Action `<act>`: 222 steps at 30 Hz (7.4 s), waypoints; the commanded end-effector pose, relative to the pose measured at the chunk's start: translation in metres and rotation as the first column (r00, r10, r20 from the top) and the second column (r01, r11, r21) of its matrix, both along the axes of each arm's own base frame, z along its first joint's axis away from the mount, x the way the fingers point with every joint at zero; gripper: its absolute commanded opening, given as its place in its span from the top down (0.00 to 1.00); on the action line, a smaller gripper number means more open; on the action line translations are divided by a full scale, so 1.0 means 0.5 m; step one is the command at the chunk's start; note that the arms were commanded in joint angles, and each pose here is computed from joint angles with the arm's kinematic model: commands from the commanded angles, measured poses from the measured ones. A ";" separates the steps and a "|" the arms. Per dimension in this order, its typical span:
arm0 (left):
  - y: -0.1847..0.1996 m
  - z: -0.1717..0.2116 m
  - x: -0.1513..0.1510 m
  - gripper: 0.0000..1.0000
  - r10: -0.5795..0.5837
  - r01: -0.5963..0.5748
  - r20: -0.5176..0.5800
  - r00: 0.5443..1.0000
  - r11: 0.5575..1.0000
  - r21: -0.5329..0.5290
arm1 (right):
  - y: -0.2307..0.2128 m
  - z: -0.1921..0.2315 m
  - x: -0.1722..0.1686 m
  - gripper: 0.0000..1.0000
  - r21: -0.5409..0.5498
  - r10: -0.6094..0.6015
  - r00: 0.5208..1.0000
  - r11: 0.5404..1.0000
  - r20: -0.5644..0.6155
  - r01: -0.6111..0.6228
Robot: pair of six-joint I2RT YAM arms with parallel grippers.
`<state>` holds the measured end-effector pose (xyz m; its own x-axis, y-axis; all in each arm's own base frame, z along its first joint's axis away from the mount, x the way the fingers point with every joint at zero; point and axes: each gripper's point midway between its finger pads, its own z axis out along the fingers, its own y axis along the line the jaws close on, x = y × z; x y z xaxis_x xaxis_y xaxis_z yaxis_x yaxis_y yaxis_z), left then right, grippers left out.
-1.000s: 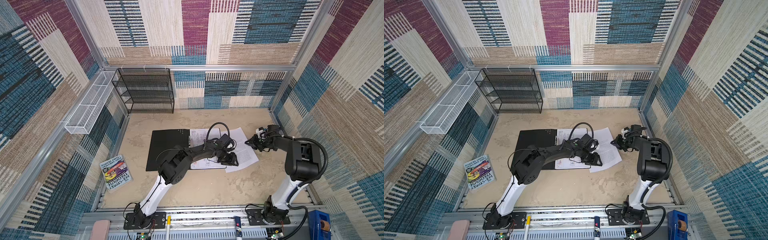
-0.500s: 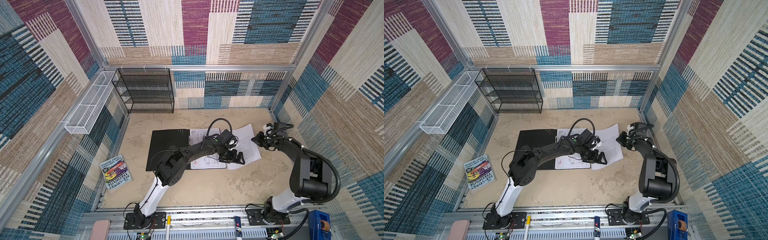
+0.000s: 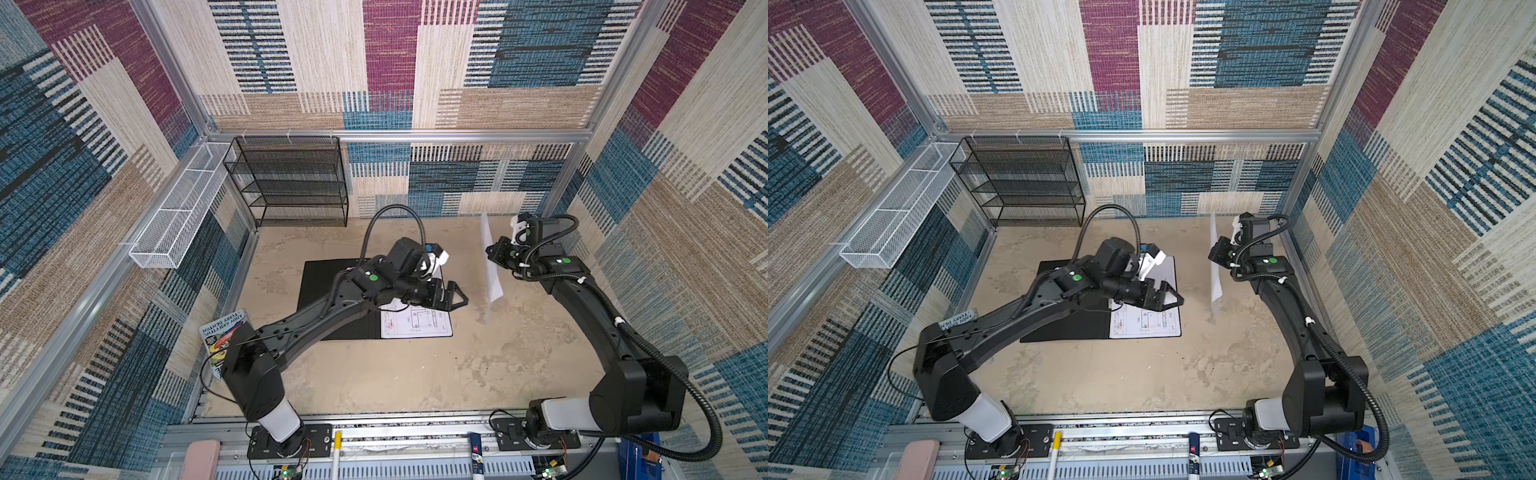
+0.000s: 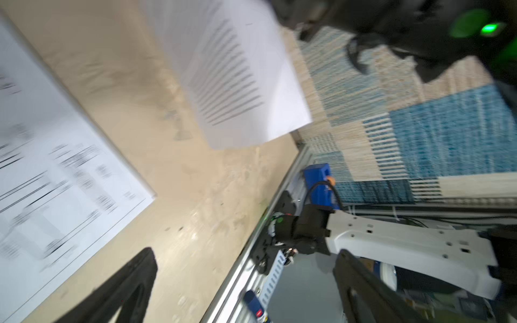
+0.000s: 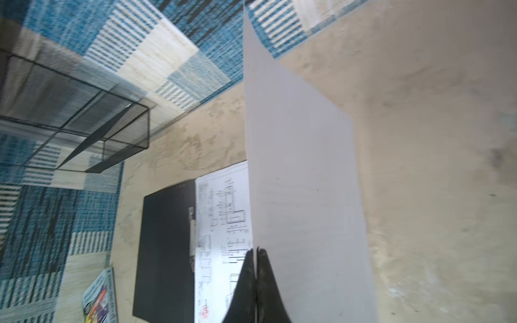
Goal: Put the files into the folder
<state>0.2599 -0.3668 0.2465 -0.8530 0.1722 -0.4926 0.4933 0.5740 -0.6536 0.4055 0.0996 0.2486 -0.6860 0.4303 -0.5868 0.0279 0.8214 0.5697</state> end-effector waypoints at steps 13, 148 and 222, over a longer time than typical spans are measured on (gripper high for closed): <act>0.448 -0.075 0.008 0.01 0.510 -0.521 0.111 0.853 0.841 0.145 | 0.326 0.110 0.029 1.00 0.202 0.172 0.981 0.962 0.085 -0.186; 0.440 -0.495 0.116 0.76 0.663 -0.443 -0.458 0.592 0.742 0.502 | 0.577 -0.355 0.105 0.26 0.125 0.801 0.599 0.593 0.015 -0.795; 0.462 -0.520 0.042 0.73 0.668 -0.538 -0.553 0.499 0.738 0.407 | 0.053 -0.426 -0.072 0.00 0.048 0.036 0.933 0.999 -0.359 -0.020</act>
<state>0.3152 -0.1603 0.0208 -0.8900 -0.4382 0.1259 -0.3931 0.5976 -0.6988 0.3755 0.1207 0.0469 -0.8456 0.4098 -0.3422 0.1811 0.8231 0.5383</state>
